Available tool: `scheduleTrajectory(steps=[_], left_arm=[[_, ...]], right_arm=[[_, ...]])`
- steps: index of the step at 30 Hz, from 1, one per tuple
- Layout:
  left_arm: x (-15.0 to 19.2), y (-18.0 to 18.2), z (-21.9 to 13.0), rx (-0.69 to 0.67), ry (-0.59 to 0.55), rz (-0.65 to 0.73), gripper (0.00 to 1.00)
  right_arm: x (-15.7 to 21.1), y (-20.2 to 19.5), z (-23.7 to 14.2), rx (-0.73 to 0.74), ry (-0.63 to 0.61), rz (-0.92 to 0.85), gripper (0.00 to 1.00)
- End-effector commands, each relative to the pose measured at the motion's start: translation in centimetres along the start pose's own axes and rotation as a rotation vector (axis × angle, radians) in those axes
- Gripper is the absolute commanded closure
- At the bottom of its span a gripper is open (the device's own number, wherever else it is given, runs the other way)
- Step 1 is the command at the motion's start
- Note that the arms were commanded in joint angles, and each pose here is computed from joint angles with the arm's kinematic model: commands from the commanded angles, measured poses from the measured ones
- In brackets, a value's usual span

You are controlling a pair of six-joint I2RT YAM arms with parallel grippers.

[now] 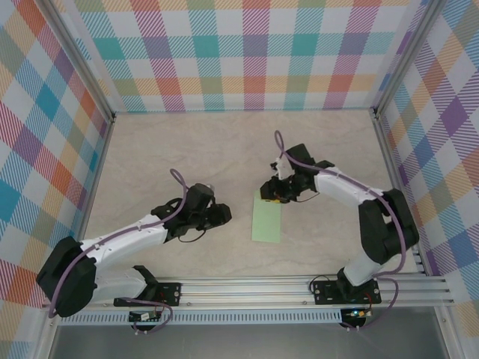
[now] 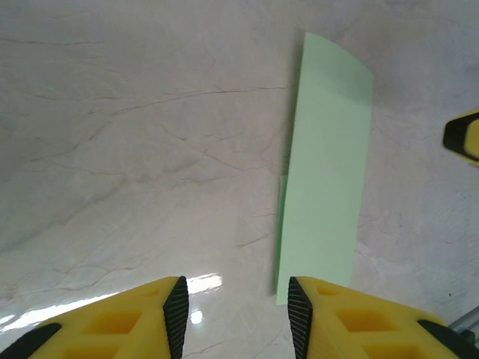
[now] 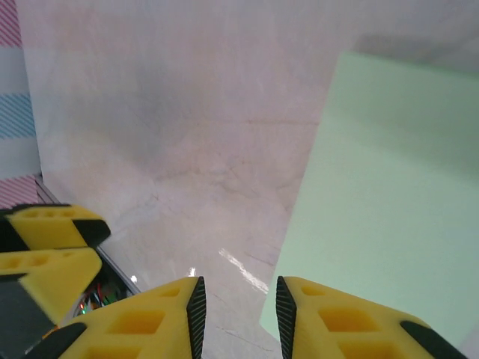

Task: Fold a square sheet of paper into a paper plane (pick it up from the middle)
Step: Move the paper to the center of the table, then third fold the triangle at the center of the table.

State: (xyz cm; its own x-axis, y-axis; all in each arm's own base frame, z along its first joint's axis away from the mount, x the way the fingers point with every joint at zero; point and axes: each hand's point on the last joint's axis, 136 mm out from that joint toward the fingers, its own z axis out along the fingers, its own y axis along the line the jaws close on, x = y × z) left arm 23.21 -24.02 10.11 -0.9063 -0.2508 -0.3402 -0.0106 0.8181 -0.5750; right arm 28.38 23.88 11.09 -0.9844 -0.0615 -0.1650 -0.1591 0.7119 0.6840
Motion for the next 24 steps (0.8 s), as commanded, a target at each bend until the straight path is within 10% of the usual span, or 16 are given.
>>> scheduleTrajectory(steps=[1,8,24], left_arm=[[-1.9,-3.6,0.7,0.082,-0.058,0.022,0.59],[-1.7,-8.6,5.4,0.067,0.045,0.106,0.68],[-2.2,-7.3,13.6,-0.043,0.055,0.091,0.74]], right_arm=[[1.9,-3.3,-0.8,0.047,0.035,0.109,0.66],[4.4,-5.0,-1.0,0.059,0.064,0.181,0.66],[6.7,-6.3,-2.1,0.108,0.019,0.153,0.59]])
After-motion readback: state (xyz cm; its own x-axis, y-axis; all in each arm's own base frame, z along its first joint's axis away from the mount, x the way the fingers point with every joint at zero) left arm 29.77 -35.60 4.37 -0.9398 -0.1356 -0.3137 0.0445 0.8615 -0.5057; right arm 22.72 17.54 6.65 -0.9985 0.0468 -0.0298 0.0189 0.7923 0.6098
